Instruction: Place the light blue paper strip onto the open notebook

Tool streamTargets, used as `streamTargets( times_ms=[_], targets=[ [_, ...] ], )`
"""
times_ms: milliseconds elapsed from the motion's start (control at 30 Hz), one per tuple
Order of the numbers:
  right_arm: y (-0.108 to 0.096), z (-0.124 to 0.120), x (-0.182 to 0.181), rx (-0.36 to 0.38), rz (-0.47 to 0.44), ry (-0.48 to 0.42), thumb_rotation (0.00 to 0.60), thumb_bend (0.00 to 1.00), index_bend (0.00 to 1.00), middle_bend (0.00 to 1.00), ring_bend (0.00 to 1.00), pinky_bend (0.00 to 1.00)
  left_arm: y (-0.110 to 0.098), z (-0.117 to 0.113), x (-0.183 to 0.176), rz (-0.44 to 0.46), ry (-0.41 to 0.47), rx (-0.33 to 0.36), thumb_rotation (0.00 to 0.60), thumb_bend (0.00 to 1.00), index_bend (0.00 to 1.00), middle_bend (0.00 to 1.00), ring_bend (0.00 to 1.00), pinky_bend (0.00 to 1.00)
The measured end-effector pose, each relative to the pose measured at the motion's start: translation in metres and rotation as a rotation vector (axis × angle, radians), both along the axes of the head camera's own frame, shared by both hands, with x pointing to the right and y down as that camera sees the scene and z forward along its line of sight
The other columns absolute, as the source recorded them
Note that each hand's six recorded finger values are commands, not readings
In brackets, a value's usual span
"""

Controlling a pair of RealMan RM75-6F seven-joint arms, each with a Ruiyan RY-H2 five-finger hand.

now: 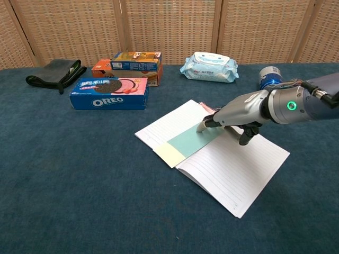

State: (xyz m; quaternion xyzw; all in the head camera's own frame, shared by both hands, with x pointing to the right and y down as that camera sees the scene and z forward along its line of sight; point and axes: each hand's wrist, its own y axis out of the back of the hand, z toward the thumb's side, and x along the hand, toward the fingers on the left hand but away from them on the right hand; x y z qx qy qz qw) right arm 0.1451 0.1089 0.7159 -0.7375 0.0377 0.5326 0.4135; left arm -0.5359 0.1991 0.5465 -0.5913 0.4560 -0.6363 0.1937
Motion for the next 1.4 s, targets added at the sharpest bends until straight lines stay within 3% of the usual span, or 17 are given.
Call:
streamTargets(
  times_ms=[433,933,1133,1167,1233,1300,1367,1400],
  targets=[
    [-0.003,-0.001,0.005,0.01,0.002,0.012,0.6,1.0,0.0,0.0,0.0,0.0,0.001,0.0,0.0,0.003,-0.001,-0.001,0.6,0.0,0.0,0.0,0.0,0.0],
    [-0.009,-0.014,-0.002,0.024,0.032,-0.055,0.6,1.0,0.0,0.0,0.0,0.0,0.001,0.001,0.001,0.003,-0.002,-0.004,0.6,0.0,0.0,0.0,0.0,0.0],
    [-0.019,-0.046,-0.007,0.032,0.125,-0.167,0.6,1.0,0.0,0.0,0.0,0.0,0.0,-0.001,0.0,0.004,0.008,0.003,0.6,0.0,0.0,0.0,0.0,0.0],
    [-0.021,-0.054,-0.006,0.042,0.142,-0.192,0.6,0.92,0.0,0.0,0.0,0.0,0.0,-0.001,0.0,0.005,0.01,0.005,0.6,0.0,0.0,0.0,0.0,0.0],
    [-0.028,-0.071,0.0,0.091,0.178,-0.25,0.6,0.64,0.0,0.0,0.0,0.0,0.0,-0.002,0.0,0.009,0.014,0.011,0.6,0.0,0.0,0.0,0.0,0.0],
    [-0.035,-0.09,0.012,0.165,0.214,-0.308,0.6,0.23,0.0,0.0,0.0,0.0,-0.001,-0.003,0.001,0.014,0.016,0.021,0.6,0.0,0.0,0.0,0.0,0.0],
    [-0.04,-0.105,0.026,0.239,0.25,-0.359,0.6,0.05,0.0,0.0,0.0,0.0,-0.001,-0.005,0.001,0.022,0.019,0.039,0.6,0.0,0.0,0.0,0.0,0.0],
    [-0.041,-0.116,0.037,0.29,0.276,-0.395,0.6,0.01,0.0,0.0,0.0,0.0,-0.001,-0.006,0.002,0.024,0.02,0.048,0.6,0.0,0.0,0.0,0.0,0.0]
  ],
)
